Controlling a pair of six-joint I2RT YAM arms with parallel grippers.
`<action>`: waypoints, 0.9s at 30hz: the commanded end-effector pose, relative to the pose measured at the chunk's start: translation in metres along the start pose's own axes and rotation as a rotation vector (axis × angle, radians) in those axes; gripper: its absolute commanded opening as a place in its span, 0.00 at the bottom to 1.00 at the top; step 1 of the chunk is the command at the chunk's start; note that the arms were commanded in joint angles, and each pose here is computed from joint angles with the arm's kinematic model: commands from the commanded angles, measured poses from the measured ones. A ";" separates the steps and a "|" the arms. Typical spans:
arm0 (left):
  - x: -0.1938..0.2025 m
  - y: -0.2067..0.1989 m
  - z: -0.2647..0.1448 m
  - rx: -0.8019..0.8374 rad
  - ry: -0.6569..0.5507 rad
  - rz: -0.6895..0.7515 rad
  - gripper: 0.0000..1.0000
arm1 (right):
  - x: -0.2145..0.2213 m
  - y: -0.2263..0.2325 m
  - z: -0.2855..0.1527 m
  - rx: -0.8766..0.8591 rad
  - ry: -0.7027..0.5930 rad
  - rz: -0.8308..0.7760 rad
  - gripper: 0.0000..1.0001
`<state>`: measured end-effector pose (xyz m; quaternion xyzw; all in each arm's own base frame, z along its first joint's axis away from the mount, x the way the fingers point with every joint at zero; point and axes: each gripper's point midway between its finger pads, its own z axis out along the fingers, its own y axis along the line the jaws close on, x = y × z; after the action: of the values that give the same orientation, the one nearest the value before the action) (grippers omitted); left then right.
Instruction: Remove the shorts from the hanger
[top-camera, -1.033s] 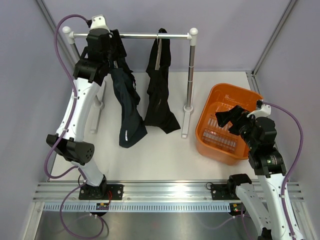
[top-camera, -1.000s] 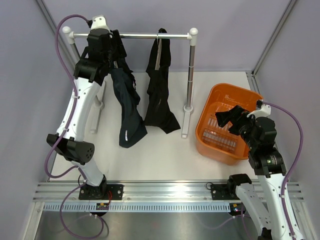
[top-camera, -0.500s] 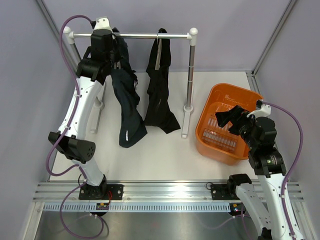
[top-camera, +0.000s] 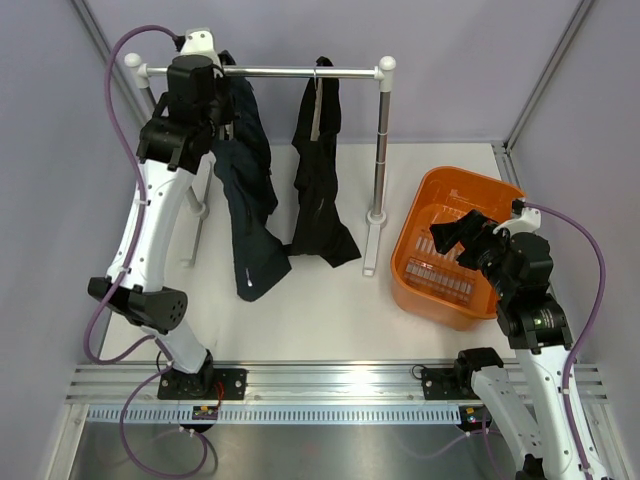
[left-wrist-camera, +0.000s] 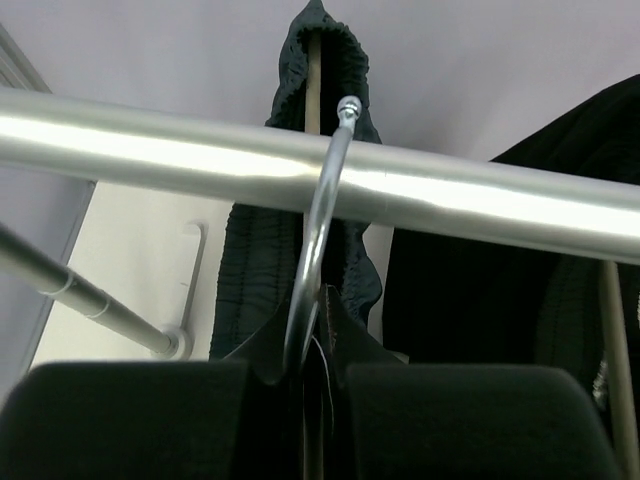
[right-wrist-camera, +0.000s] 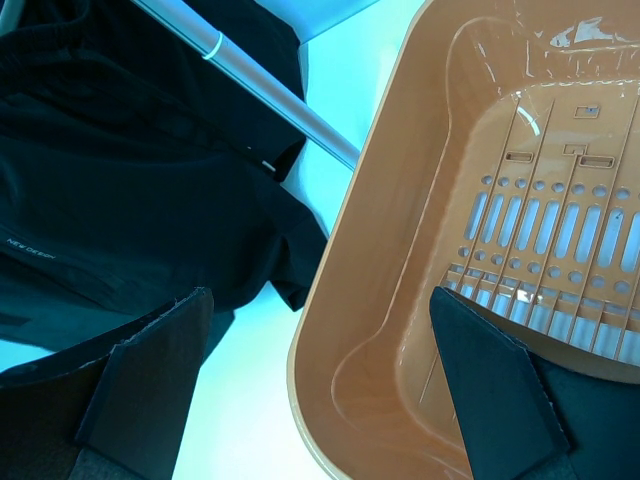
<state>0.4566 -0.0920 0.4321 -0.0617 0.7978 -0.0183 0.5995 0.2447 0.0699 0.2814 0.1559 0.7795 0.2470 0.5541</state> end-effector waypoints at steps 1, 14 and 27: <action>-0.069 0.004 -0.065 0.063 -0.198 -0.049 0.00 | -0.016 0.014 -0.007 -0.049 -0.042 -0.023 0.99; -0.011 0.006 -0.102 0.075 -0.066 -0.019 0.00 | -0.014 0.033 -0.011 -0.150 -0.006 -0.065 1.00; 0.091 0.014 -0.149 0.100 0.071 0.028 0.00 | 0.009 0.060 -0.004 -0.313 0.159 -0.078 0.99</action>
<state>0.3012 -0.0992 0.3802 0.0014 0.8359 -0.0413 0.5473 0.2416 0.1068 0.2816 0.0677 0.8007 0.3128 0.5064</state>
